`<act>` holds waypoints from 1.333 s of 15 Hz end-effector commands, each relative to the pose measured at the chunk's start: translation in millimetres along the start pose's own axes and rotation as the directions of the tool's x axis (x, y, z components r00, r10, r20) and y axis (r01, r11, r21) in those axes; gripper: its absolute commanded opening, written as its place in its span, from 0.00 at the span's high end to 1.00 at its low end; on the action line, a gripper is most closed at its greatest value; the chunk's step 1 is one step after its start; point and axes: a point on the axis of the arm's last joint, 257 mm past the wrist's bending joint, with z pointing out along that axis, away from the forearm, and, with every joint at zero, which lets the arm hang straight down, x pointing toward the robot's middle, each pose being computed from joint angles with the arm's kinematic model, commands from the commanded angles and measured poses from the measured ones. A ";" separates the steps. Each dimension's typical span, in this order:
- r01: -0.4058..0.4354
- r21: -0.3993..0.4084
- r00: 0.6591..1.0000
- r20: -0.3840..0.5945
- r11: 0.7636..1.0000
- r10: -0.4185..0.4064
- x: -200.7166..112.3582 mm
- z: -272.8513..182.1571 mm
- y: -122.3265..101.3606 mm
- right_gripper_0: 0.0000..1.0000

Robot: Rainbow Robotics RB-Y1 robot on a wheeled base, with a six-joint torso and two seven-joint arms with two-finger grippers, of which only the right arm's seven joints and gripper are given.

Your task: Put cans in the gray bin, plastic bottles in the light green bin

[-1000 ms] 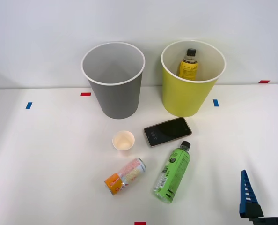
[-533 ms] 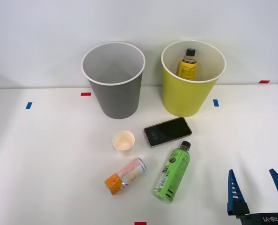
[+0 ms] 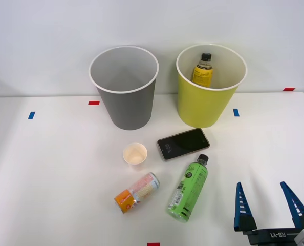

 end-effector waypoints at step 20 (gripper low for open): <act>0.179 -0.050 0.967 -0.176 0.983 -0.185 53.1 -88.7 21.9 0.00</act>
